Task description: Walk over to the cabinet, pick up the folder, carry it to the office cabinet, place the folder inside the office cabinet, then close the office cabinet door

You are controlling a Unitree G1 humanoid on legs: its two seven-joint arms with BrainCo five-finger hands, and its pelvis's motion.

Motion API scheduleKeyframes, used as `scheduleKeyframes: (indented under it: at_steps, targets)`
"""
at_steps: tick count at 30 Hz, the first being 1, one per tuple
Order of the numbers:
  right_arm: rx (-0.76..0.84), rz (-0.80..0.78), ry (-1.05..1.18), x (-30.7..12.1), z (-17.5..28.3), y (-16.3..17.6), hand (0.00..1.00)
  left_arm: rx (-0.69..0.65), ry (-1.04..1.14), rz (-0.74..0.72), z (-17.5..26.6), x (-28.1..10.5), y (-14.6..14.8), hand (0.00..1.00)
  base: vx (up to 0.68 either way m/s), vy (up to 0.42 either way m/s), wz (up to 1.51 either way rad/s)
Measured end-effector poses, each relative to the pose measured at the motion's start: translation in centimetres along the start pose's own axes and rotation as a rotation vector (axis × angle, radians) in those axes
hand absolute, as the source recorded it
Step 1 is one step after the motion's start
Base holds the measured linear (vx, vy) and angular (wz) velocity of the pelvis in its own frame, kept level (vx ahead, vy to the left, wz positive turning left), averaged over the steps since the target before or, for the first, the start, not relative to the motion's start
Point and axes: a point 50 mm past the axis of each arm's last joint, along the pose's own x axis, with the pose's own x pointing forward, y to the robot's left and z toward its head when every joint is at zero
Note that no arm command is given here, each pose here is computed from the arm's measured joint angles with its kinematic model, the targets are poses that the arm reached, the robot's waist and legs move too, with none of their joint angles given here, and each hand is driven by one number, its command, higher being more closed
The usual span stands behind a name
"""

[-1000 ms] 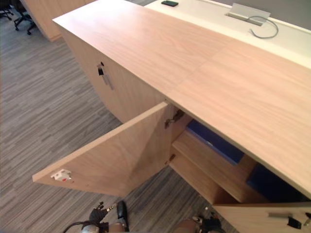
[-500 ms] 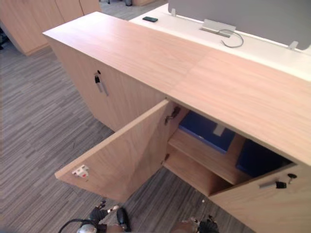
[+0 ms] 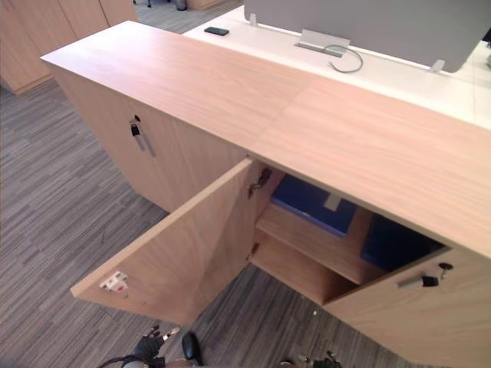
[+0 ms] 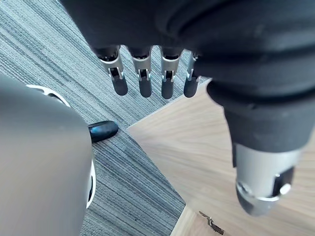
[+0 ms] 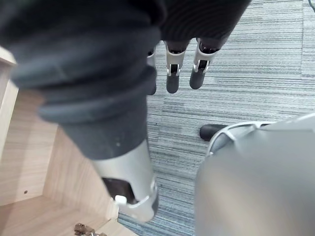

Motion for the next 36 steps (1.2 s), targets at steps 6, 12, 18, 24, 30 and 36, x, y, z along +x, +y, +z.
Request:
scheduleKeyframes:
  at_steps: [6, 12, 18, 24, 30, 36]
  targets:
    - [-0.004, 0.006, -0.002, 0.0, 0.2, 0.2, 0.00, 0.003, 0.006, -0.002, -0.1, 0.0, -0.1, 0.00, 0.02, -0.004, -0.02]
    - [-0.011, 0.009, -0.003, 0.0, 0.2, 0.3, 0.00, 0.001, 0.009, 0.001, -0.2, 0.0, 0.0, 0.00, -0.01, 0.008, 0.00]
    - [-0.015, 0.008, -0.003, 0.0, 0.2, 0.3, 0.00, 0.034, -0.004, 0.014, 0.2, 0.0, -0.1, 0.00, 0.00, 0.001, -0.01]
    - [-0.055, 0.011, -0.014, 0.0, 0.3, 0.3, 0.00, 0.151, -0.157, -0.073, 3.0, -0.5, -2.3, 0.00, 0.01, 0.003, -0.02]
    - [-0.085, 0.022, -0.031, 0.0, 0.6, 0.4, 0.00, 0.376, -0.341, -0.317, 5.3, -2.3, -6.7, 0.00, 0.01, 0.003, -0.02]
    - [-0.111, 0.033, -0.031, 0.0, 0.5, 0.5, 0.00, 0.613, -0.446, -0.735, 4.4, -6.0, -11.8, 0.00, 0.02, 0.008, -0.07]
